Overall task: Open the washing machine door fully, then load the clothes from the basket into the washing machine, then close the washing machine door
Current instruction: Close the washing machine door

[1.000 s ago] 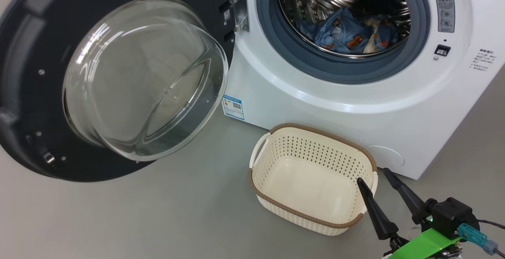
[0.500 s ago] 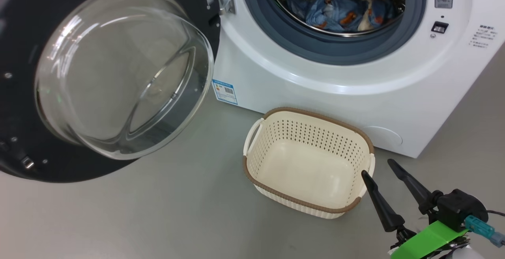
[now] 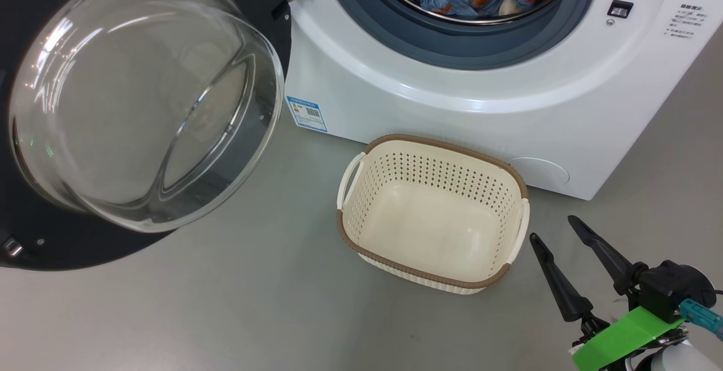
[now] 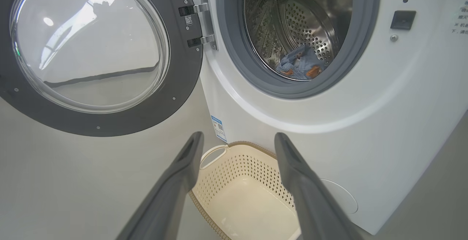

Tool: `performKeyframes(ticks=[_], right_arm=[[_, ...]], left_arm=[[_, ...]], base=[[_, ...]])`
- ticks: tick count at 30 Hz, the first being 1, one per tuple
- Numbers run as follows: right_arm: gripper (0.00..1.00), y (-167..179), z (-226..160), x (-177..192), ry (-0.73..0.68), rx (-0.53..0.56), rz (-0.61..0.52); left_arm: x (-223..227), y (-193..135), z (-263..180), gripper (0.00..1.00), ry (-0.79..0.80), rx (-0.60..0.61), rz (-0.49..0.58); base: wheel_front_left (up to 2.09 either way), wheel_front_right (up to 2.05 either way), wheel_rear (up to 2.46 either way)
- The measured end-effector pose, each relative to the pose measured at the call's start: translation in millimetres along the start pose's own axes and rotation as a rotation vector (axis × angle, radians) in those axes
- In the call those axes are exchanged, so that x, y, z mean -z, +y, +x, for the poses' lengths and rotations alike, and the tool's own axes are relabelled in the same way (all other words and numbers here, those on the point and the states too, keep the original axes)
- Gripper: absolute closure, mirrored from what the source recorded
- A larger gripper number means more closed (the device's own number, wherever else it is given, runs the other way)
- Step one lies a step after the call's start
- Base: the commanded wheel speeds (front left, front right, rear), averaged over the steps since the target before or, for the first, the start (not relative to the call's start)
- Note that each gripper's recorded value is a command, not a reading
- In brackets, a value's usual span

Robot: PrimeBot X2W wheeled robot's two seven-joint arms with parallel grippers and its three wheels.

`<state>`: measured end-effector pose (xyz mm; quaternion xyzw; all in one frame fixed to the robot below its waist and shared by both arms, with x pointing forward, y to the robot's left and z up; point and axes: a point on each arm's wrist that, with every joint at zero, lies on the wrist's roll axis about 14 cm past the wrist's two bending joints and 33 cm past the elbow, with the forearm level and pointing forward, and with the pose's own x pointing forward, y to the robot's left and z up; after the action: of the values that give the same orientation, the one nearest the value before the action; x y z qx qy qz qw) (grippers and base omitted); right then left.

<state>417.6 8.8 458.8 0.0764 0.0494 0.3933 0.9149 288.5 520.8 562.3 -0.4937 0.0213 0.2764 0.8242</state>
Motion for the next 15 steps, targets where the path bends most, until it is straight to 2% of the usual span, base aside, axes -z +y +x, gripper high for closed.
performKeyframes(ticks=[9,15], right_arm=[[0.00,0.5,2.0,-1.3,-0.004,-0.004,-0.002],[0.00,2.2,3.4,-7.4,-0.017,-0.006,-0.011]], left_arm=[[7.3,-2.3,-4.0,1.00,0.089,0.006,0.020],[17.2,-8.0,-12.6,1.00,0.180,0.029,0.072]], base=[[0.00,0.00,0.00],[0.00,0.00,0.00]])
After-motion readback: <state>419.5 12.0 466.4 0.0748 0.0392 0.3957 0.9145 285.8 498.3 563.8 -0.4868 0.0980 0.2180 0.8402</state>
